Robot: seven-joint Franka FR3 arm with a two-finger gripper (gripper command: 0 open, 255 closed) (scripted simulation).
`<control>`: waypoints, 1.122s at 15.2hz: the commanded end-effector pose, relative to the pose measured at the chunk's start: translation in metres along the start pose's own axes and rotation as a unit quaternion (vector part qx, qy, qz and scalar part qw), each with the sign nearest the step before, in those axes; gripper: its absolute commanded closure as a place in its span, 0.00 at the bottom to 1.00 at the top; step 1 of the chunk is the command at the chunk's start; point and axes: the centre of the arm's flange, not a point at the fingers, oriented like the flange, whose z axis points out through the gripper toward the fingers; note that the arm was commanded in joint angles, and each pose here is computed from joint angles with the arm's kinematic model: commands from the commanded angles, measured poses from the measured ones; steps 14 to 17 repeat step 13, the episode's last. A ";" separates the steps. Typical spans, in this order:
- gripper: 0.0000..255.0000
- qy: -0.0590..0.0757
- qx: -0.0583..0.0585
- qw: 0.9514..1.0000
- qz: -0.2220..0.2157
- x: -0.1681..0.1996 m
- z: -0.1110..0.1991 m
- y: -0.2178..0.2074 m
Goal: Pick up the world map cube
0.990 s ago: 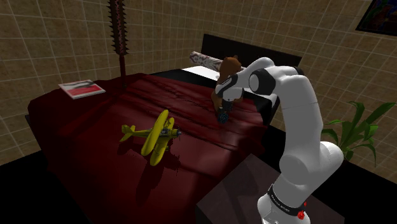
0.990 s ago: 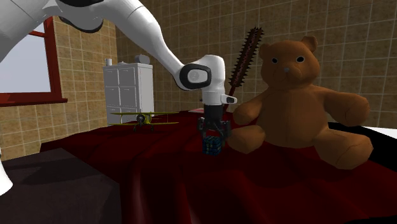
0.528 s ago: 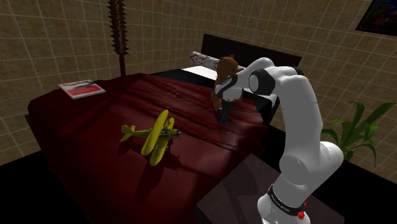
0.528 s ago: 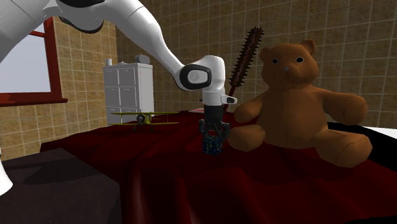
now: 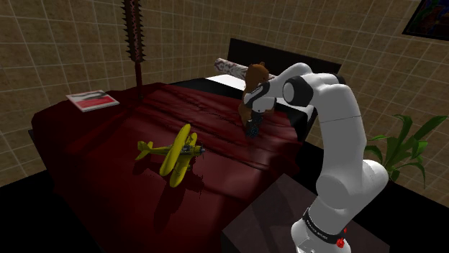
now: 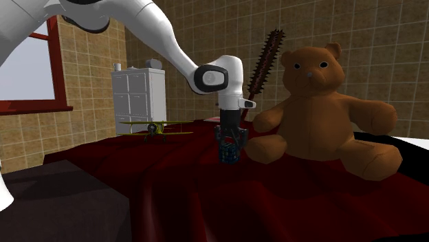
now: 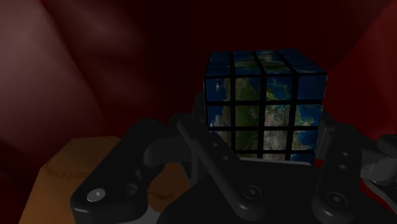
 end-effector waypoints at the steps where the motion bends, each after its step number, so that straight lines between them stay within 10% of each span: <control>1: 1.00 0.000 0.000 1.000 0.000 0.000 -0.011 0.000; 17: 1.00 0.000 0.000 1.000 0.000 0.000 -0.064 0.000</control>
